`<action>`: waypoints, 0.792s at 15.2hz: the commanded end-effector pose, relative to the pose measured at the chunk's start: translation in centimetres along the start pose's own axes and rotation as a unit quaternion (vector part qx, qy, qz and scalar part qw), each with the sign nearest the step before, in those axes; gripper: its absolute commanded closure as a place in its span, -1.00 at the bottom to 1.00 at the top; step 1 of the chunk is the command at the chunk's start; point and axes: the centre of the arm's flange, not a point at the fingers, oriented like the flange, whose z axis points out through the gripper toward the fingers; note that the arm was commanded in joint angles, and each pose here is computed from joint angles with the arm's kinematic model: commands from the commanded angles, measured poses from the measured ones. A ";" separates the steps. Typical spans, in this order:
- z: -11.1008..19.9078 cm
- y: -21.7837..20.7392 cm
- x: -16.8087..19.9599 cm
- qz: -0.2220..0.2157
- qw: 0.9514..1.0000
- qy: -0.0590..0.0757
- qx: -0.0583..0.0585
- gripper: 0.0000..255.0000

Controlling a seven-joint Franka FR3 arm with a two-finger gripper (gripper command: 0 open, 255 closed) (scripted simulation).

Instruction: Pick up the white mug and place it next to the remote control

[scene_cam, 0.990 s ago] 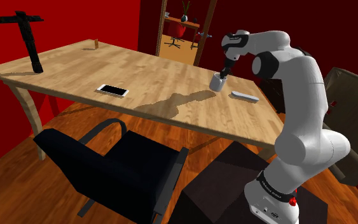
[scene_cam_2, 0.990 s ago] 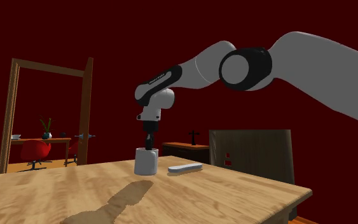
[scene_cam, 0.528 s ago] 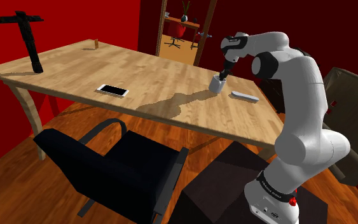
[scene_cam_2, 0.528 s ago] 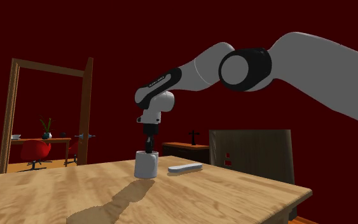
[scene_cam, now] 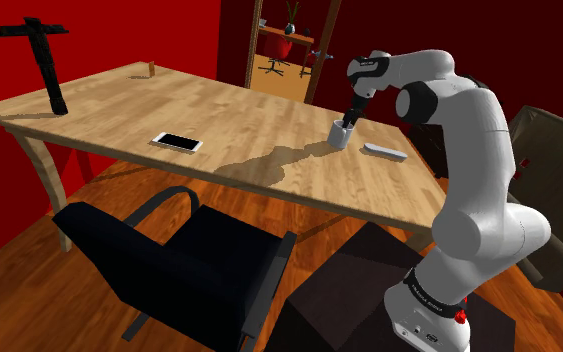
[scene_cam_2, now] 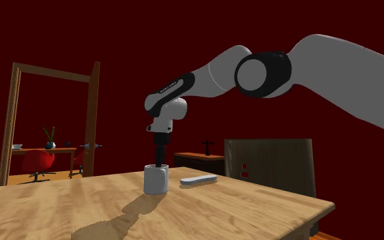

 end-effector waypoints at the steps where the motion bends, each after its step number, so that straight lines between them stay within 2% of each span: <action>1: -1.3 0.0 0.0 0.000 1.000 0.000 0.000 -1.00; 4: -5.0 0.0 0.0 0.000 1.000 0.000 0.000 -1.00; 12: -5.0 0.0 0.0 0.000 1.000 0.000 0.000 -1.00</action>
